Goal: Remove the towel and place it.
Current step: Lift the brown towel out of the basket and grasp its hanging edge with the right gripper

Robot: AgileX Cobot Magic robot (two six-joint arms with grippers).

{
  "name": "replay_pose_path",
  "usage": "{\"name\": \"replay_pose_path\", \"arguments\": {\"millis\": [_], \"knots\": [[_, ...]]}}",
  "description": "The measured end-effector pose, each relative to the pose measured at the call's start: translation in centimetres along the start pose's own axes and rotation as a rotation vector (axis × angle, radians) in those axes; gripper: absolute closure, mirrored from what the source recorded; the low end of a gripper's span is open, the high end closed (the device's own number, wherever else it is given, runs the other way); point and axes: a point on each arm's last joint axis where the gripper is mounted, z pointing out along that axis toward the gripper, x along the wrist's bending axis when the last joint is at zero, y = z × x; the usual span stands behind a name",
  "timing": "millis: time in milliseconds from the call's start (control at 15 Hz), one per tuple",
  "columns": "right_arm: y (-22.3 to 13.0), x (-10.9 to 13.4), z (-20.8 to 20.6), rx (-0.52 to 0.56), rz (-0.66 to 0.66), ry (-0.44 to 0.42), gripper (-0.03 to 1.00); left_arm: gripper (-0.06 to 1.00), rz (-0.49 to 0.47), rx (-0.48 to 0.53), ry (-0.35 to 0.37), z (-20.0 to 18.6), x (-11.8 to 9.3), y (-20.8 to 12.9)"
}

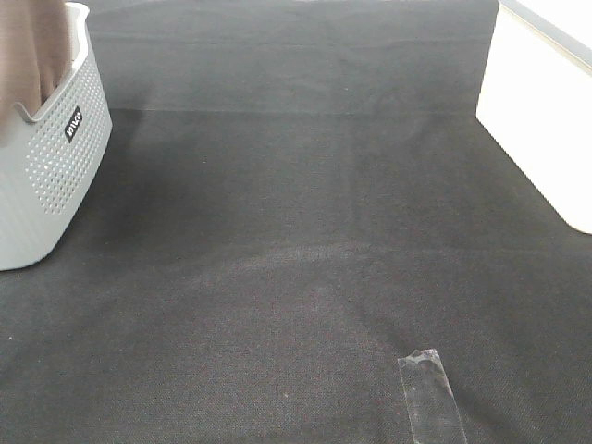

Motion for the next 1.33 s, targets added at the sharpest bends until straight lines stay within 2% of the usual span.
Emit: {"name": "replay_pose_path", "arguments": {"millis": [200,400,600,867,933,1000,1133,1333], "knots": [[2.4,1.5,4.3,0.022,-0.042,0.183,0.07,0.94,0.007,-0.132,-0.032,-0.6,-2.6,3.0],[3.4,2.6,10.1,0.085,-0.150,0.339,0.07,0.94,0.102,-0.206,-0.092,-1.5,-5.4,5.1],[2.9,3.6,15.0,0.112,-0.227,0.491,0.07,0.94,0.155,-0.244,-0.130,-2.1,-7.1,6.1],[1.6,5.6,21.4,0.055,-0.161,0.789,0.07,0.94,0.173,-0.294,-0.157,-1.4,-8.7,7.3],[1.5,6.4,24.6,0.065,-0.106,0.939,0.07,0.94,0.155,-0.322,-0.180,-0.7,-9.3,7.8],[2.0,6.7,26.0,0.046,-0.074,1.014,0.07,0.94,0.147,-0.330,-0.188,-0.3,-9.6,7.9],[2.5,7.0,28.5,0.028,-0.027,1.096,0.07,0.94,0.126,-0.364,-0.194,0.4,-9.9,8.4],[2.9,7.0,31.7,0.046,0.015,1.105,0.07,0.94,0.087,-0.418,-0.201,1.4,-10.4,9.1]]}}
